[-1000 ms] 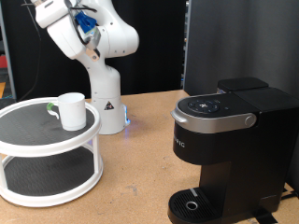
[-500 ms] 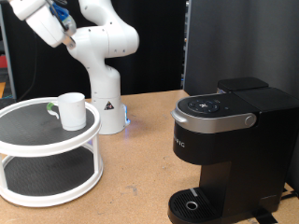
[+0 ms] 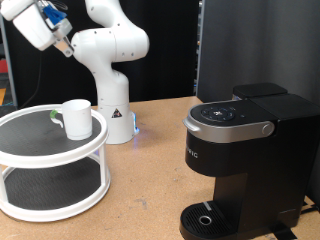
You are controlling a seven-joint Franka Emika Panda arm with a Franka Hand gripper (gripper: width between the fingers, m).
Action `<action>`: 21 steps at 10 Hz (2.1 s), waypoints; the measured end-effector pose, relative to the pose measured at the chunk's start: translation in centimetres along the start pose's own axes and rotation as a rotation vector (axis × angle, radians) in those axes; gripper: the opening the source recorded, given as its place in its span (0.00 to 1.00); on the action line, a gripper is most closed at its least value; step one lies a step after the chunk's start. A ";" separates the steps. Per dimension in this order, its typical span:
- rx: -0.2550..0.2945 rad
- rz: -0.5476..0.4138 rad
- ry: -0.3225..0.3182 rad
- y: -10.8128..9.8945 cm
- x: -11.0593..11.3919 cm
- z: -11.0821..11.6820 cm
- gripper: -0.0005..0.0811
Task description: Make a cup of coffee with the keurig machine
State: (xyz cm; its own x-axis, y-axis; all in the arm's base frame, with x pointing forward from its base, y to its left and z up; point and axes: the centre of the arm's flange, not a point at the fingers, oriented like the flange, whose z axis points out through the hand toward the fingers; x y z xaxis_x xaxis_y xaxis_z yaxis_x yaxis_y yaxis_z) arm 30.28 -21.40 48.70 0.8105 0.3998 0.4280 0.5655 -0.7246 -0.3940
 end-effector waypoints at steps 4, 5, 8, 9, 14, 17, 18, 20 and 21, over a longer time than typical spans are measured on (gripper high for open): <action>0.039 0.036 0.049 -0.1 -3.9 -2.4 0.02; 0.053 0.031 0.052 -0.2 -4.8 -3.2 0.02; 0.049 0.013 0.043 -0.4 -6.6 -4.4 0.02; 0.044 0.005 0.041 -0.4 -6.7 -4.5 0.02; 0.062 0.019 0.039 0.0 -7.2 -2.4 0.02; 0.033 0.013 0.028 1.0 -8.4 -0.5 0.02; 0.022 0.012 0.025 1.5 -8.8 0.1 0.02; 0.008 0.017 0.025 2.2 -9.3 1.2 0.02; 0.004 0.021 0.025 2.4 -9.4 1.5 0.02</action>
State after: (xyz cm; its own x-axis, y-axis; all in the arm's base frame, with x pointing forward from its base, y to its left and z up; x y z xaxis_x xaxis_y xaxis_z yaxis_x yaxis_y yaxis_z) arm 24.23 -26.06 42.46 0.8179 0.3704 0.4403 0.5494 -0.7301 -0.4064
